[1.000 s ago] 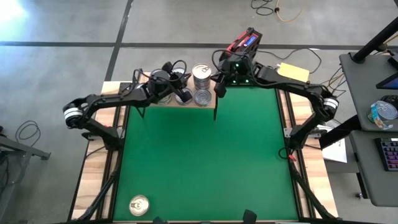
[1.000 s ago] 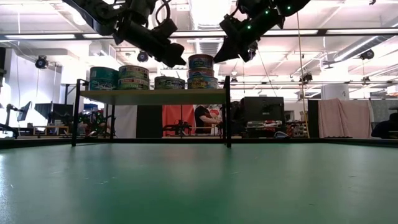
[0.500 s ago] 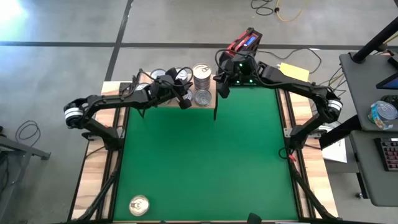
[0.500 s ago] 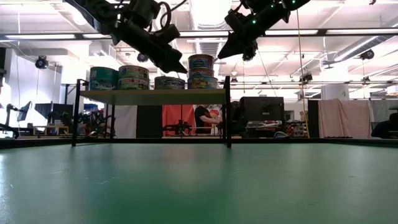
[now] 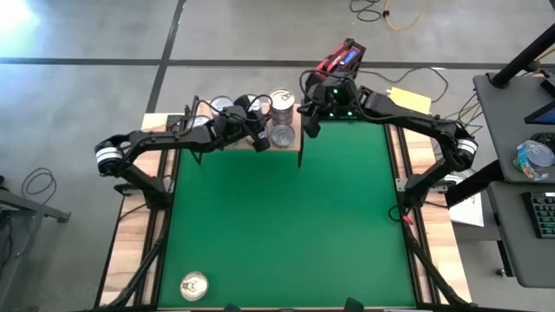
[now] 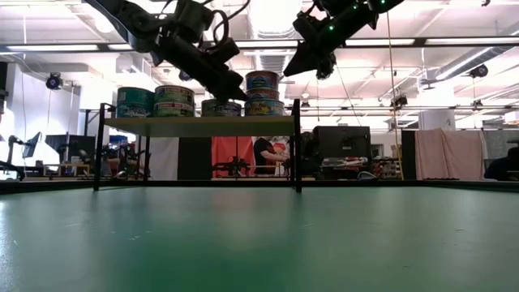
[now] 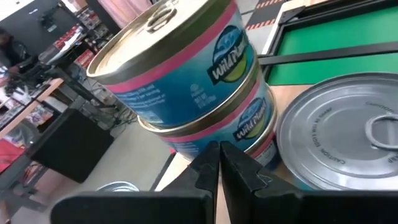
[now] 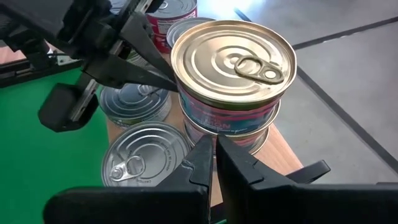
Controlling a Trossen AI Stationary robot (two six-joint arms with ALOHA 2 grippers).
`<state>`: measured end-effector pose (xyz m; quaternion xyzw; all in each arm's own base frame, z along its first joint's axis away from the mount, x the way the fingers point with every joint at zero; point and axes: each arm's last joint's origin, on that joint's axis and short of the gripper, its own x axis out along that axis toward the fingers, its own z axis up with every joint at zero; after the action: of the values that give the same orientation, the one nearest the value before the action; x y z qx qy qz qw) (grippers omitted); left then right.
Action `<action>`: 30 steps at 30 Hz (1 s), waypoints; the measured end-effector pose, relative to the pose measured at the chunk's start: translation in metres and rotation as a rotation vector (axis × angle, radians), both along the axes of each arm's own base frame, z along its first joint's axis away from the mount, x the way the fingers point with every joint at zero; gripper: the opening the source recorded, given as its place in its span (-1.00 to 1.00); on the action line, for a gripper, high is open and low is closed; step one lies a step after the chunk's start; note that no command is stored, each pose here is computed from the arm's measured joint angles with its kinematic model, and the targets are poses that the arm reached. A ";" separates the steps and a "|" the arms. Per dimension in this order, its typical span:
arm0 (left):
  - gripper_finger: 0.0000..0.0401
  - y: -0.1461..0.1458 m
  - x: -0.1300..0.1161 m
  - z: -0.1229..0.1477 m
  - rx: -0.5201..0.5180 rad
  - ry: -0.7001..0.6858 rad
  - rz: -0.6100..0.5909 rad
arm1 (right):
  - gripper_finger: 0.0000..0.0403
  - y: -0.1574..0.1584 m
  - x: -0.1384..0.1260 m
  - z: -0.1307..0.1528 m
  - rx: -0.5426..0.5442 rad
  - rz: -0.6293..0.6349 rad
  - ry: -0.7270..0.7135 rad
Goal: Stack canned seafood by type on shelf
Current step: Stack the center blue tuna can on top of the blue tuna can on the shelf, then stack the blue tuna can on top of the blue tuna can on the shelf
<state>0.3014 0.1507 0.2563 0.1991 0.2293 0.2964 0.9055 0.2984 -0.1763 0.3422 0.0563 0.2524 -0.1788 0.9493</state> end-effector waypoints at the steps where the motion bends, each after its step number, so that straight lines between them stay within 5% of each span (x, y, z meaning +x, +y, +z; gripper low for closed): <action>1: -1.00 0.000 0.000 -0.001 0.002 0.002 0.009 | -0.94 0.000 0.000 0.000 0.001 0.001 0.001; 17: -1.00 0.013 0.025 -0.001 -0.037 0.104 0.044 | -0.94 0.001 0.000 -0.001 0.000 0.004 0.007; 30: -1.00 0.006 0.018 0.017 -0.035 0.093 0.043 | -0.94 0.001 0.000 -0.004 0.001 0.006 0.017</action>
<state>0.3196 0.1569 0.2733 0.1919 0.2804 0.3020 0.8907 0.2981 -0.1756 0.3387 0.0545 0.2609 -0.1763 0.9476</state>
